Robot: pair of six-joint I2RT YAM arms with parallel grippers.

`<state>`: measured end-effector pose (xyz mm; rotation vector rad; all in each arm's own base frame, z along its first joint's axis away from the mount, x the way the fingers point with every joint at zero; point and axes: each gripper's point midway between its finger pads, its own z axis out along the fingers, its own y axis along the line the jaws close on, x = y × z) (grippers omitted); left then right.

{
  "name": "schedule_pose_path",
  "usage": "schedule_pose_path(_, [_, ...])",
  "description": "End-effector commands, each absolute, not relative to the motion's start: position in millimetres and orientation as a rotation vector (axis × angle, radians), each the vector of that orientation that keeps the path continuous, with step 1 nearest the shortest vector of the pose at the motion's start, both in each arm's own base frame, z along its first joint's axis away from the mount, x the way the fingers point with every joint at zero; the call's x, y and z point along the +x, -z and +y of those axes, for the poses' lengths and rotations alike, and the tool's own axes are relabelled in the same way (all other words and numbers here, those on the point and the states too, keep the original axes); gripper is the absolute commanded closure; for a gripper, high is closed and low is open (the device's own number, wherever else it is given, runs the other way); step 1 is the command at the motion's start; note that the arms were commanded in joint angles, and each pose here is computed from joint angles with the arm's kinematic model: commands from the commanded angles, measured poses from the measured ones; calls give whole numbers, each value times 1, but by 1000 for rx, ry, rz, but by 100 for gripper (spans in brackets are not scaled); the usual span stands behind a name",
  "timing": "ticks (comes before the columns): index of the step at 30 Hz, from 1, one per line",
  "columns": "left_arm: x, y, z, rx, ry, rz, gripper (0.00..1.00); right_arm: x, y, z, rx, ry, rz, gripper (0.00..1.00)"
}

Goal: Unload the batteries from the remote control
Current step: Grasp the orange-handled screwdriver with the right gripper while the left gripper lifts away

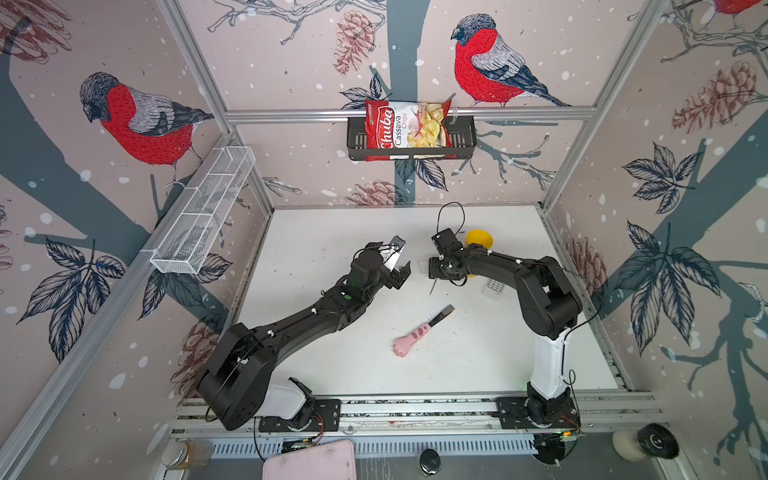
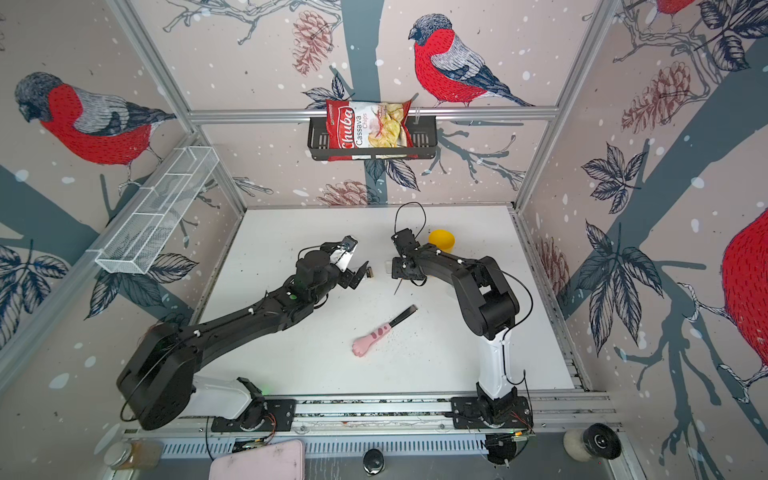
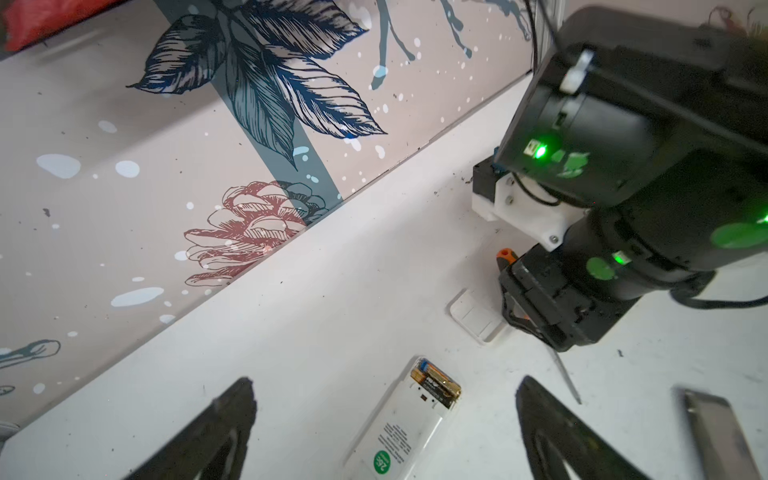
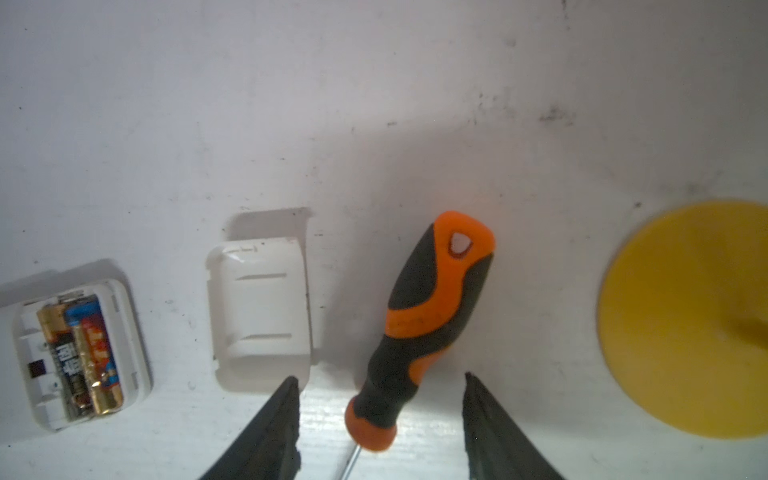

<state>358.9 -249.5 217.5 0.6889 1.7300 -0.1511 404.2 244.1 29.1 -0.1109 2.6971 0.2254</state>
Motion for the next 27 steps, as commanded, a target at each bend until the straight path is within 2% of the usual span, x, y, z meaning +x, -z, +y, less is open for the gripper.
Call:
schedule_pose_path(1, [354, -240, -248, 558, 241, 1688, 4, 409, -27, 245, -84, -221, 2697, 41])
schedule_pose_path(6, [339, -239, -256, 552, 321, 1714, 6, 416, -22, 244, -68, -248, 2706, 48])
schedule_pose_path(11, [323, -245, -260, 507, 457, 1702, 11, 417, -20, 242, -63, -269, 2706, 61])
schedule_pose_path(22, [307, -240, -262, 500, 558, 1722, 19, 415, -17, 250, -72, -356, 2691, 93])
schedule_pose_path(27, [304, -248, -263, 481, 610, 1668, 26, 420, -40, 258, -96, -431, 2602, 99])
